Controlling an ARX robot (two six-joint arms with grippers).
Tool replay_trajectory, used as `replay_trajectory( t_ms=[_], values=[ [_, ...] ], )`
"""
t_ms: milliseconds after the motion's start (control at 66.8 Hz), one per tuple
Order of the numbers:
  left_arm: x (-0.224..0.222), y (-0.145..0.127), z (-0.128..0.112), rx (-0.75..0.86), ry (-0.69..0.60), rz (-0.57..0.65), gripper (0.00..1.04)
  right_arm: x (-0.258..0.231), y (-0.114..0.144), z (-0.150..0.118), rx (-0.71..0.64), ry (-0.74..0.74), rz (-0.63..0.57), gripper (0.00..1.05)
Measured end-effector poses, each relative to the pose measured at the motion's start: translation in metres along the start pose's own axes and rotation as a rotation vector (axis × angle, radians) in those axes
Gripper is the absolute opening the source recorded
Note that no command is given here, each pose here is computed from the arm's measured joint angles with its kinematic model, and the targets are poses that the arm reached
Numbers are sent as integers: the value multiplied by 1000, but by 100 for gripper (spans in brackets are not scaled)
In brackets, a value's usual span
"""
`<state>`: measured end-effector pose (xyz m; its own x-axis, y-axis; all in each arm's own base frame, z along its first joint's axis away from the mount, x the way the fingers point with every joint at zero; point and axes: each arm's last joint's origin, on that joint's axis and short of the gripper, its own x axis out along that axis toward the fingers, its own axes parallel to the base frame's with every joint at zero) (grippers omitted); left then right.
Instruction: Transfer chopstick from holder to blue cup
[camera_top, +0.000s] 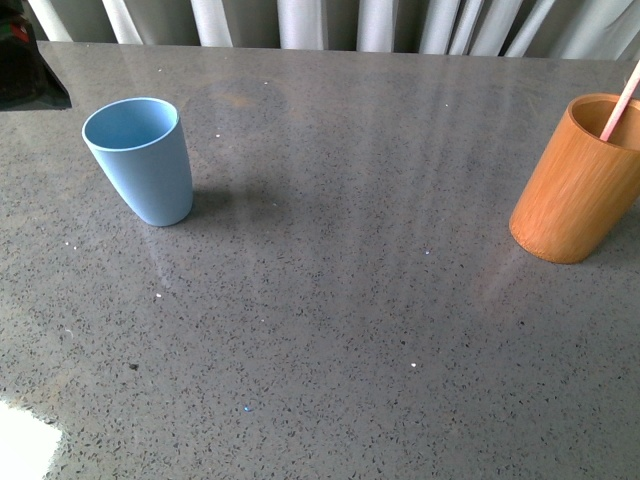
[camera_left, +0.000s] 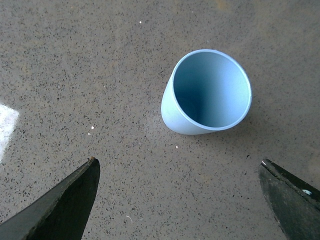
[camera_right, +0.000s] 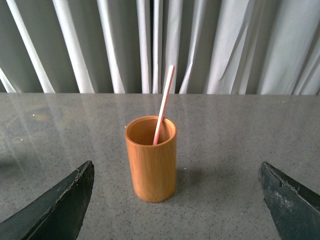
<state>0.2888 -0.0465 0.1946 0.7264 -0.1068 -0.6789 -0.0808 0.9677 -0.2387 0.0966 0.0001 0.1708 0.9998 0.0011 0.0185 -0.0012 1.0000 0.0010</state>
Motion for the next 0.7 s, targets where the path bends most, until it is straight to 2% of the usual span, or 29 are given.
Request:
replay_trajectory(
  t_ms=[180, 703],
  values=[
    [28, 5, 2, -6, 69, 26, 96, 0, 0, 0, 0, 0, 0, 96],
    [74, 6, 26, 6, 148, 60, 96, 0, 0, 0, 0, 0, 0, 96]
  ],
)
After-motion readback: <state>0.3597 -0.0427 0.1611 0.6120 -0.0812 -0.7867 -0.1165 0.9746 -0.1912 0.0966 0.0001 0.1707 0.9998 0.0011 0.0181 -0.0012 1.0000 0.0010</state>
